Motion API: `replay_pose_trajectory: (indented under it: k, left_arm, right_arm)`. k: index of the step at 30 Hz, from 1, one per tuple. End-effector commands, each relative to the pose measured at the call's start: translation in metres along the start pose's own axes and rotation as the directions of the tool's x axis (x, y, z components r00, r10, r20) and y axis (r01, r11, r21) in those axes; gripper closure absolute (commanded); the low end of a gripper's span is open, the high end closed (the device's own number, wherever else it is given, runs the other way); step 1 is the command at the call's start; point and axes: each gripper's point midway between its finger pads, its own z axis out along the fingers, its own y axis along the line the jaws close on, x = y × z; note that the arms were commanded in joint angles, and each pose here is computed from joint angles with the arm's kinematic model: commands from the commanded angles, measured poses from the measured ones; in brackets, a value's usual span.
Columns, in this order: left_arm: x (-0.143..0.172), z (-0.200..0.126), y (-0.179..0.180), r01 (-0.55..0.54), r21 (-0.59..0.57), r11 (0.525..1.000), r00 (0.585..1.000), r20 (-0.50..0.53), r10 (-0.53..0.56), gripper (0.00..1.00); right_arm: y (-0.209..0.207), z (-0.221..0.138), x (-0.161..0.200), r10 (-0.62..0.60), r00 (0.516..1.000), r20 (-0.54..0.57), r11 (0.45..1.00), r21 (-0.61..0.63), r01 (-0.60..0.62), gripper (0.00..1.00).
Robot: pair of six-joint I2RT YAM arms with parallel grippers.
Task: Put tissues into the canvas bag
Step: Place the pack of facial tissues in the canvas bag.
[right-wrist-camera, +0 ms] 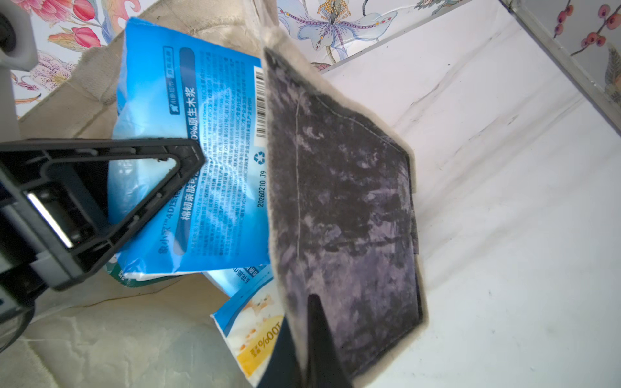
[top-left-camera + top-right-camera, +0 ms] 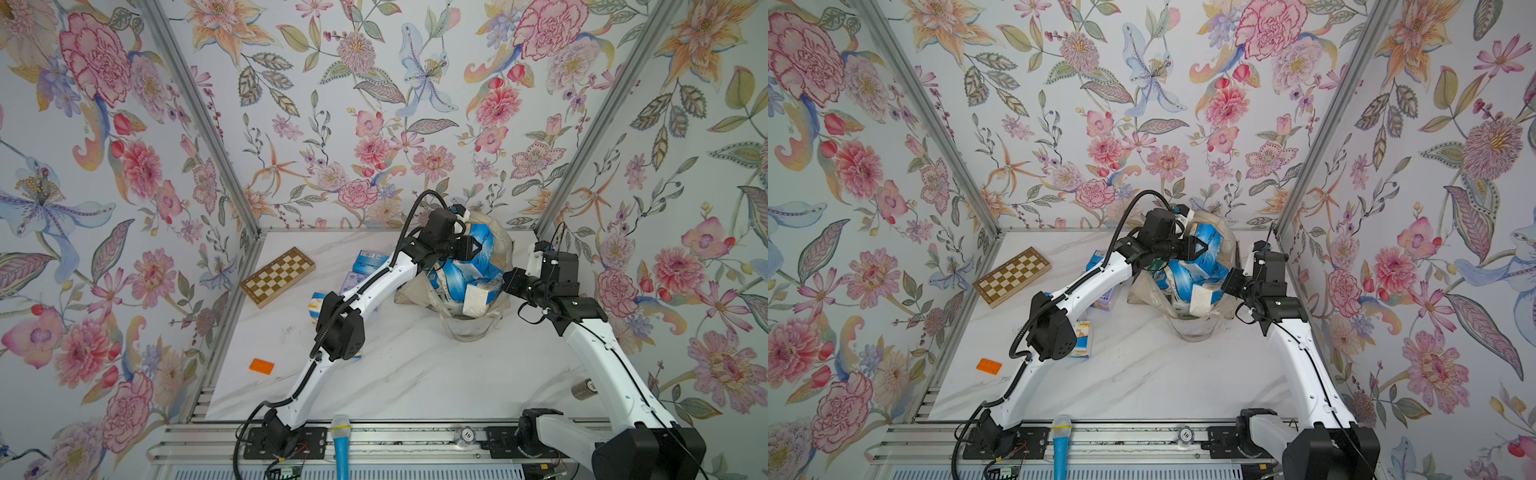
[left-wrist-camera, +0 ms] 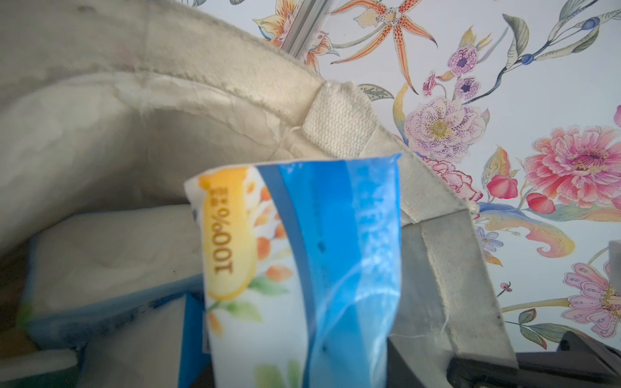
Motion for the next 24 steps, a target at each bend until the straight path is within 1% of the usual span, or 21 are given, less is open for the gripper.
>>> replay_pose_trajectory:
  k: [1,9,11,13,16,17,19,20,23,24]
  left_arm:
    - [0.021,0.008,0.007,0.050,0.011,0.999,0.995,-0.083,-0.049,0.75]
    - [0.052,0.014,0.000,0.052,0.033,0.998,0.981,-0.186,-0.045,0.76]
    - [0.061,0.017,0.003,0.048,0.025,0.999,0.977,-0.211,-0.042,0.75]
    - [0.069,0.021,0.007,0.055,0.025,0.998,0.972,-0.232,-0.048,0.71]
    - [0.068,0.023,0.002,0.053,0.050,0.997,0.973,-0.225,-0.041,0.68]
    - [0.064,0.022,0.000,0.043,0.054,0.998,0.977,-0.213,-0.031,0.65]
    - [0.049,0.016,-0.004,0.011,0.054,0.999,0.986,-0.169,-0.001,0.53]
    - [0.042,0.012,-0.007,-0.004,0.055,0.998,0.989,-0.150,0.012,0.50]
    - [0.024,0.002,-0.014,-0.051,0.061,0.997,0.993,-0.101,0.057,0.37]
    - [0.018,-0.003,-0.017,-0.068,0.062,0.996,0.994,-0.085,0.073,0.31]
  right_arm:
    - [0.003,-0.004,-0.007,0.004,1.000,0.008,1.000,-0.005,-0.004,0.94]
    - [0.005,0.000,-0.008,0.008,1.000,0.004,1.000,-0.014,-0.007,0.94]
    - [0.006,0.001,-0.008,0.009,1.000,0.005,1.000,-0.018,-0.009,0.94]
    - [0.007,0.002,-0.008,0.009,1.000,0.003,1.000,-0.023,-0.009,0.94]
    - [0.010,0.002,-0.009,0.006,1.000,0.003,1.000,-0.029,-0.006,0.94]
    - [0.010,0.003,-0.009,0.005,1.000,0.001,1.000,-0.029,-0.005,0.94]
    - [0.010,0.001,-0.011,0.003,1.000,0.009,1.000,-0.030,-0.003,0.94]
    - [0.010,0.001,-0.010,0.003,1.000,0.009,1.000,-0.028,-0.003,0.94]
    - [0.010,0.000,-0.011,0.002,1.000,0.011,1.000,-0.027,-0.001,0.94]
    - [0.010,0.000,-0.010,0.003,1.000,0.010,1.000,-0.026,-0.002,0.94]
